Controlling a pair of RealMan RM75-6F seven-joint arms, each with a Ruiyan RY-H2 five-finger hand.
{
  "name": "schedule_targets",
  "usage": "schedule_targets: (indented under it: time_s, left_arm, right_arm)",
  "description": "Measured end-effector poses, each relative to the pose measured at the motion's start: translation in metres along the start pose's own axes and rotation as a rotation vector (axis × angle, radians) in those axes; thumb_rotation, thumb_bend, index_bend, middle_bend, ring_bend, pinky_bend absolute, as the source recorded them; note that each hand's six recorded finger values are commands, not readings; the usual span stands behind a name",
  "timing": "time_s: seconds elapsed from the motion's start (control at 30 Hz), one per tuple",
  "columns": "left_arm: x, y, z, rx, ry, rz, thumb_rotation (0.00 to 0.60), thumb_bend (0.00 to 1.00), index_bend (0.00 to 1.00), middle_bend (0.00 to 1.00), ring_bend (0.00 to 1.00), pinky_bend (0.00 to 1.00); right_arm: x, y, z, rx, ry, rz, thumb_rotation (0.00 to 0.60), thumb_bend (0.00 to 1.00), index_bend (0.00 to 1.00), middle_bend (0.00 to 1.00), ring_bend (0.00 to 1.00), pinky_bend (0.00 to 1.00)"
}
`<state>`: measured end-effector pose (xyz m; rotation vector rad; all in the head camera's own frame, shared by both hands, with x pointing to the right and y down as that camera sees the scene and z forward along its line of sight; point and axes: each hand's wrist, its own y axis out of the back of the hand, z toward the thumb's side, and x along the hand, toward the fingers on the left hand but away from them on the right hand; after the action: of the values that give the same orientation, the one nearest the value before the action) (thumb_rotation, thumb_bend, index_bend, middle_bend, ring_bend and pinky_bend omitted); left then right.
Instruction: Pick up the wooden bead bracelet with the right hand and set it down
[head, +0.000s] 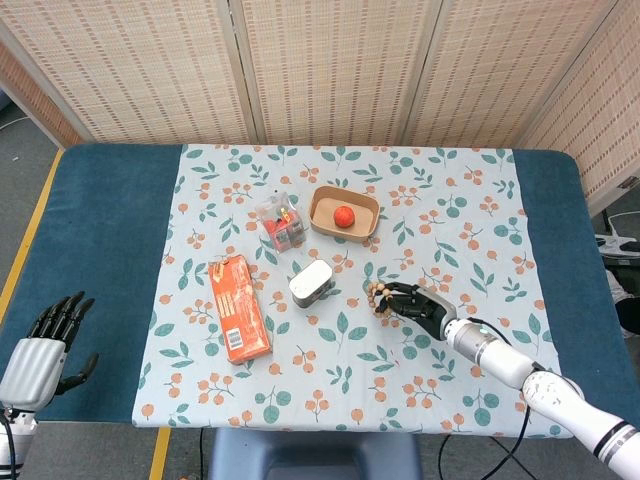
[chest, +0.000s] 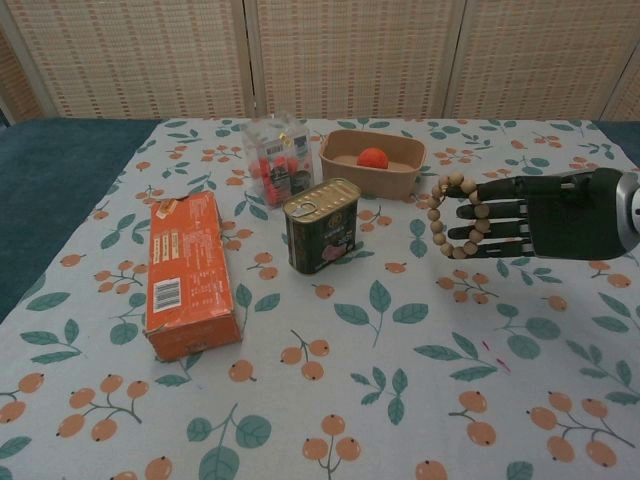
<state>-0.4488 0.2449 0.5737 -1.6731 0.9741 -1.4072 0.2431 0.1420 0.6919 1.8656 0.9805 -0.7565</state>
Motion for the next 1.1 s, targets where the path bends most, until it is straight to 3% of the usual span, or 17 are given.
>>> schedule_targets:
  time_s: [0.27, 0.53, 0.7, 0.83, 1.1]
  left_arm:
    - [0.001, -0.001, -0.002, -0.003, 0.005, -0.005, 0.600, 0.39, 0.00, 0.00, 0.00, 0.14]
    - [0.002, -0.002, -0.003, -0.008, 0.010, -0.009, 0.600, 0.39, 0.00, 0.00, 0.00, 0.14]
    - [0.002, -0.001, -0.004, -0.010, 0.011, -0.008, 0.600, 0.39, 0.00, 0.00, 0.00, 0.14]
    - [0.003, -0.001, -0.004, -0.009, 0.011, -0.008, 0.600, 0.39, 0.00, 0.00, 0.00, 0.14]
    - [0.002, 0.000, -0.005, -0.010, 0.013, -0.003, 0.600, 0.39, 0.00, 0.00, 0.00, 0.14]
  right_arm:
    - [0.005, 0.004, -0.009, 0.049, 0.035, 0.076, 0.481, 0.37, 0.35, 0.50, 0.33, 0.17]
    - [0.006, 0.009, -0.018, 0.102, 0.108, 0.098, 0.425, 0.24, 0.36, 0.50, 0.33, 0.17]
    - [0.004, 0.012, -0.024, 0.084, 0.142, 0.090, 0.424, 0.23, 0.41, 0.50, 0.33, 0.17]
    - [0.003, 0.013, -0.031, 0.071, 0.152, 0.088, 0.422, 0.33, 0.45, 0.50, 0.33, 0.17]
    - [0.000, 0.013, -0.036, 0.078, 0.161, 0.089, 0.417, 0.34, 0.47, 0.50, 0.33, 0.17]
